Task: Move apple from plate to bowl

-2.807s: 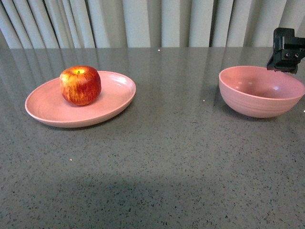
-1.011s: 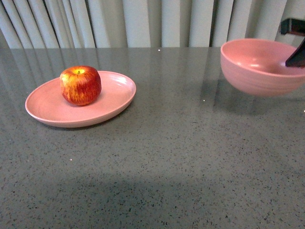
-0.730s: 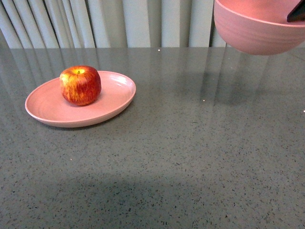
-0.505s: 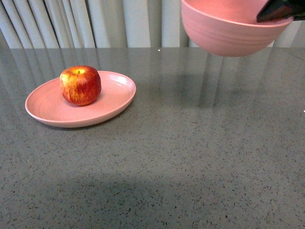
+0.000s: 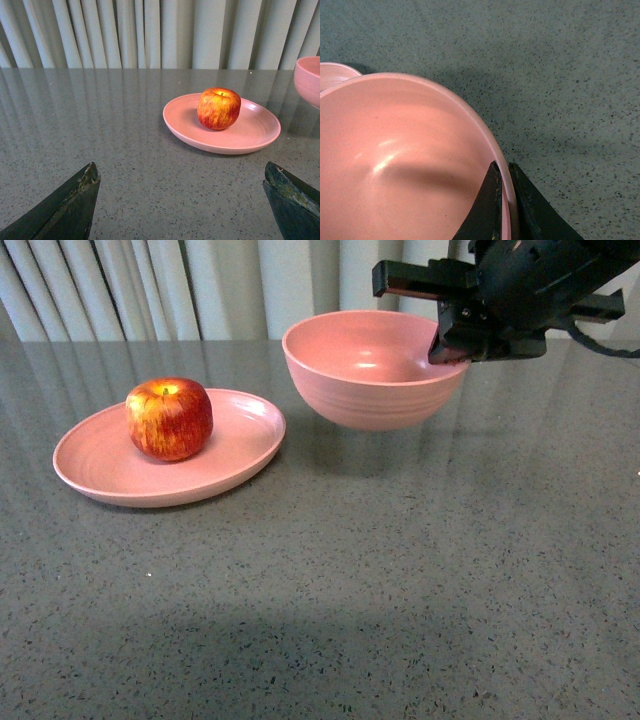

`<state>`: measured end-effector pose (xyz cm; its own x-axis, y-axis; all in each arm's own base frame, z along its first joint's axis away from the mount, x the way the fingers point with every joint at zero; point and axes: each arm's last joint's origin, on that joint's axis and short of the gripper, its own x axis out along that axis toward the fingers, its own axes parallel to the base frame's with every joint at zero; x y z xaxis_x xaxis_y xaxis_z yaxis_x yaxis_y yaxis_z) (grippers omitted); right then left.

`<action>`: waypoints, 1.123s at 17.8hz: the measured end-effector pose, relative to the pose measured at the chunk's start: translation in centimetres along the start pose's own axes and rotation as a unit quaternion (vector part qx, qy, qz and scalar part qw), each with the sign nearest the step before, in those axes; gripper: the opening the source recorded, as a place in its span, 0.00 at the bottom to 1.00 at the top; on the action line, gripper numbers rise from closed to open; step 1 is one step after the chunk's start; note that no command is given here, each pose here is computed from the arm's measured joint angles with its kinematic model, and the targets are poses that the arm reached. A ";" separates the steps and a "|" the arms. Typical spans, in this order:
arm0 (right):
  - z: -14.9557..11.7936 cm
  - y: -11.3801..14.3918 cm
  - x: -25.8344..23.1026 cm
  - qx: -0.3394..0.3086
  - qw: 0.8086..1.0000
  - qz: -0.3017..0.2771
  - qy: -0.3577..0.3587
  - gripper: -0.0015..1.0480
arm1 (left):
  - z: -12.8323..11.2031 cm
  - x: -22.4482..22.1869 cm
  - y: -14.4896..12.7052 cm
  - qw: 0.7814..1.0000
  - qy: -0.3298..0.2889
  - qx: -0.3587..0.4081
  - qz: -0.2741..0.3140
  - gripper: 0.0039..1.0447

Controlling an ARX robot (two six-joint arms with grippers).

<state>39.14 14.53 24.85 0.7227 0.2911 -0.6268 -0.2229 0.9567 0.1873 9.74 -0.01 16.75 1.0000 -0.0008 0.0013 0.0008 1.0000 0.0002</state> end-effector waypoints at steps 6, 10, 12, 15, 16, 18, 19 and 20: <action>-2.0 0.6 2.6 -0.003 0.999 -0.011 0.044 0.03 | 0.0 0.0 0.0 1.000 0.000 0.000 0.000 0.94; -2.4 0.7 3.1 0.000 0.999 -0.012 0.053 0.03 | 0.0 0.0 0.0 1.000 0.000 0.000 0.000 0.94; -2.6 0.7 3.4 0.004 0.998 -0.014 0.057 0.03 | 0.0 0.0 0.0 1.000 0.000 0.000 0.000 0.94; -2.7 0.7 3.6 0.007 0.998 -0.015 0.061 0.03 | 0.0 0.0 0.0 1.000 0.000 0.000 0.000 0.94; -2.7 0.7 3.6 0.007 0.998 -0.015 0.061 0.03 | 0.0 0.0 0.0 1.000 0.000 0.000 0.000 0.94; -2.7 0.7 3.6 0.007 0.998 -0.015 0.061 0.15 | 0.0 0.0 0.0 1.000 0.000 0.000 0.000 0.94; -2.7 0.7 3.6 0.007 0.998 -0.015 0.061 0.23 | 0.0 0.0 0.0 1.000 0.000 0.000 0.000 0.94; -2.7 0.6 3.6 0.007 0.998 -0.015 0.060 0.34 | 0.0 0.0 0.0 1.000 0.000 0.000 0.000 0.94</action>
<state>39.82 16.17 20.68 0.6447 0.2609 -0.7185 -0.1926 0.9651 0.1776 9.74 -0.01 16.75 1.0000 -0.0008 0.0013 0.0008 1.0000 0.0002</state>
